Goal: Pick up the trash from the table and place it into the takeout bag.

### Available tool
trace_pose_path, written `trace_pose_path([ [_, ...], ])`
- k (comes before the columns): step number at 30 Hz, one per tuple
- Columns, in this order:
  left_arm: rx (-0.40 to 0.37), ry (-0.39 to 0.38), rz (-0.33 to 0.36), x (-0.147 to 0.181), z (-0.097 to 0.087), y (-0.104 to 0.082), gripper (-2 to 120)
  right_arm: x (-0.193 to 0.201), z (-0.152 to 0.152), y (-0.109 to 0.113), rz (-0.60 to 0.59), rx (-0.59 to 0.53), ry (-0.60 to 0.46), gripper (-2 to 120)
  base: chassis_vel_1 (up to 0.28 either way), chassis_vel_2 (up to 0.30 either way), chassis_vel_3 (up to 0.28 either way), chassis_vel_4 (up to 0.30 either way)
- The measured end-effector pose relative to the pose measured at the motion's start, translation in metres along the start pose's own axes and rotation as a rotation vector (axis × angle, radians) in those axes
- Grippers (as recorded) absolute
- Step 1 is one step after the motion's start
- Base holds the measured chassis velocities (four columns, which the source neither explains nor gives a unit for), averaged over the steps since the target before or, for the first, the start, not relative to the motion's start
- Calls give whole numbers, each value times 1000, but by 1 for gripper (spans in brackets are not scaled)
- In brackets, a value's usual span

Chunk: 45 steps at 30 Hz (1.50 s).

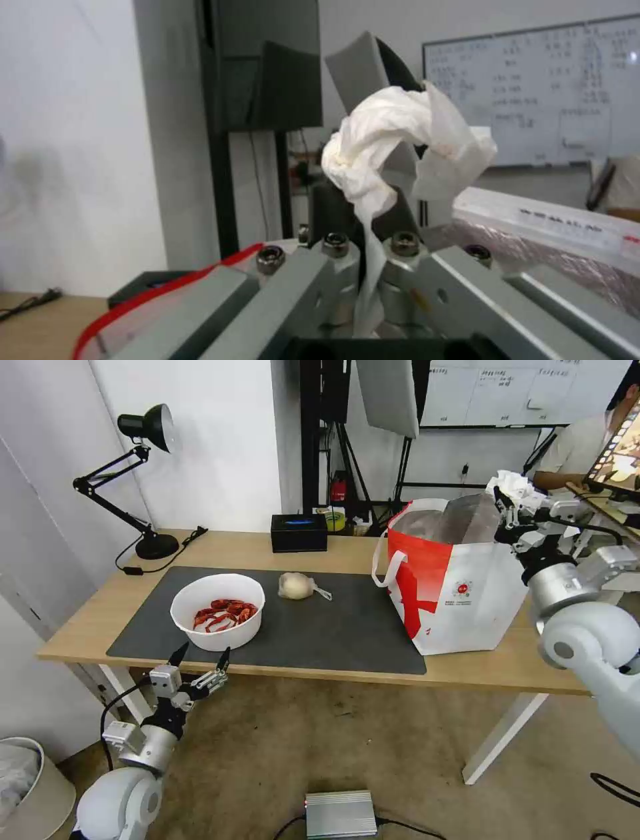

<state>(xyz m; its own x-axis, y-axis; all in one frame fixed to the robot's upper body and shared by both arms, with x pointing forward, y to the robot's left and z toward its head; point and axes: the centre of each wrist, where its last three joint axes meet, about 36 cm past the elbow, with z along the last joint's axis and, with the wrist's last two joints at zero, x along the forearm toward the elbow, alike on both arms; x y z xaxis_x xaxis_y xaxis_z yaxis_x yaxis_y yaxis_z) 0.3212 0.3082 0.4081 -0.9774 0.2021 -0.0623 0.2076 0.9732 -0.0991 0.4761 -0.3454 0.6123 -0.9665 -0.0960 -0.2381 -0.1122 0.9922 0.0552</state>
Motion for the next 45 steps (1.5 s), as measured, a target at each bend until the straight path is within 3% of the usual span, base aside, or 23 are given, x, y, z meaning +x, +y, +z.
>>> trace_pose_path([
  [11,2,-3,1,-2,1,1,100,-32,-32,1,91,-2,85,0,0,0,0,0],
  [13,4,-2,1,-3,2,2,100,-44,-38,3,120,-2,142,0,0,0,0,0],
  [23,11,-4,-2,-3,3,1,100,-69,-34,12,192,-59,315,0,0,0,0,0],
  [34,15,-6,-8,-3,3,1,100,-84,-32,14,262,-87,416,1,0,0,0,0],
  [36,14,-5,-10,-3,4,2,100,-86,-29,14,267,-92,423,14,0,0,0,0],
  [42,13,-5,-12,-4,4,3,100,-88,-26,15,268,-99,430,30,0,0,0,0],
  [45,14,-2,-10,-5,5,2,100,-90,-24,15,267,-102,433,45,0,0,0,0],
])
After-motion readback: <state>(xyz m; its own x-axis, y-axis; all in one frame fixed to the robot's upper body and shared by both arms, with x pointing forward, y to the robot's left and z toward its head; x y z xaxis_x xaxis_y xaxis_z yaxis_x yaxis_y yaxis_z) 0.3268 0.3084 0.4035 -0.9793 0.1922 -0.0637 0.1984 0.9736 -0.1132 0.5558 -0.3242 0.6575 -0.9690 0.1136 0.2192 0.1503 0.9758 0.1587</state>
